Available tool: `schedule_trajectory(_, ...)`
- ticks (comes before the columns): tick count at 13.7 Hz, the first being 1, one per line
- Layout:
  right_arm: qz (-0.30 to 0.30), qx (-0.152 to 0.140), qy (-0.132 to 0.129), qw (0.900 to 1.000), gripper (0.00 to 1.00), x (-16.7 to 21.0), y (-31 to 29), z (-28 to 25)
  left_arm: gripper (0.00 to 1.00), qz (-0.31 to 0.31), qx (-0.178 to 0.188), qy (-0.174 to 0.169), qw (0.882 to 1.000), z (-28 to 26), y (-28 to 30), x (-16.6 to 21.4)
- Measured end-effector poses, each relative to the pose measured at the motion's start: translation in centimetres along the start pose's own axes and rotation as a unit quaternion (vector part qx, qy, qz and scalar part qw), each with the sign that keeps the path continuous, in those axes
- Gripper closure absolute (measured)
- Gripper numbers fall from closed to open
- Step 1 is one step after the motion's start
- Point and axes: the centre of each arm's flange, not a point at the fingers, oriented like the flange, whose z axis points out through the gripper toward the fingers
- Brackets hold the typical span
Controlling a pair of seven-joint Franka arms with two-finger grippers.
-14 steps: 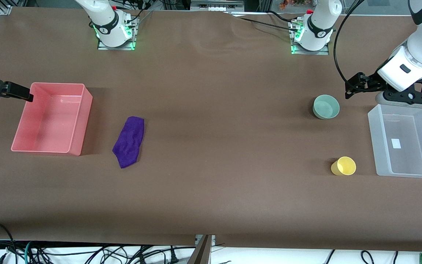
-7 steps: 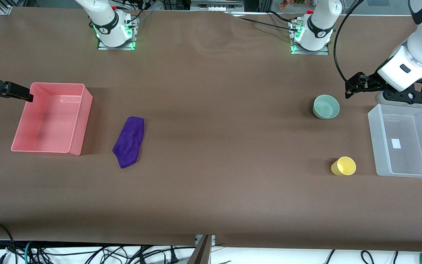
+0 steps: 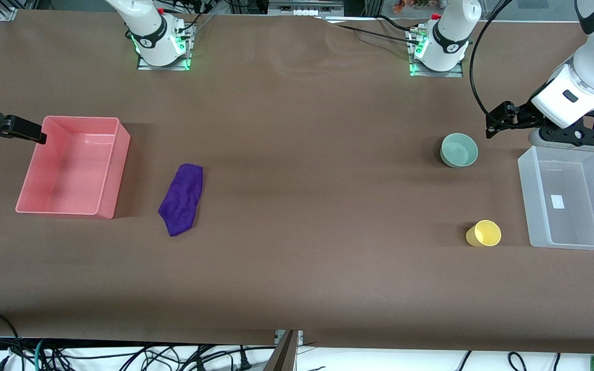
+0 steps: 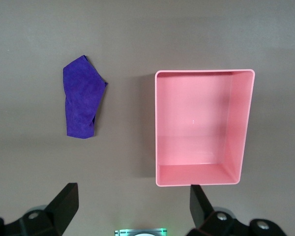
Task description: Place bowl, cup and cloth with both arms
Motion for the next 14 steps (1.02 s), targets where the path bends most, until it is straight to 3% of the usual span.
schedule_trajectory(8, -0.007, 0.000, -0.002, 1.000, 0.00, 0.0, -0.8, 0.1, 0.00, 0.005, 0.003, 0.003, 1.000, -0.1, 0.5, 0.0)
schedule_trajectory(14, -0.032, -0.002, -0.044, 0.999, 0.00, 0.2, -3.5, 4.0, 0.00, 0.012, 0.028, 0.012, 0.999, -0.2, 1.5, 0.1)
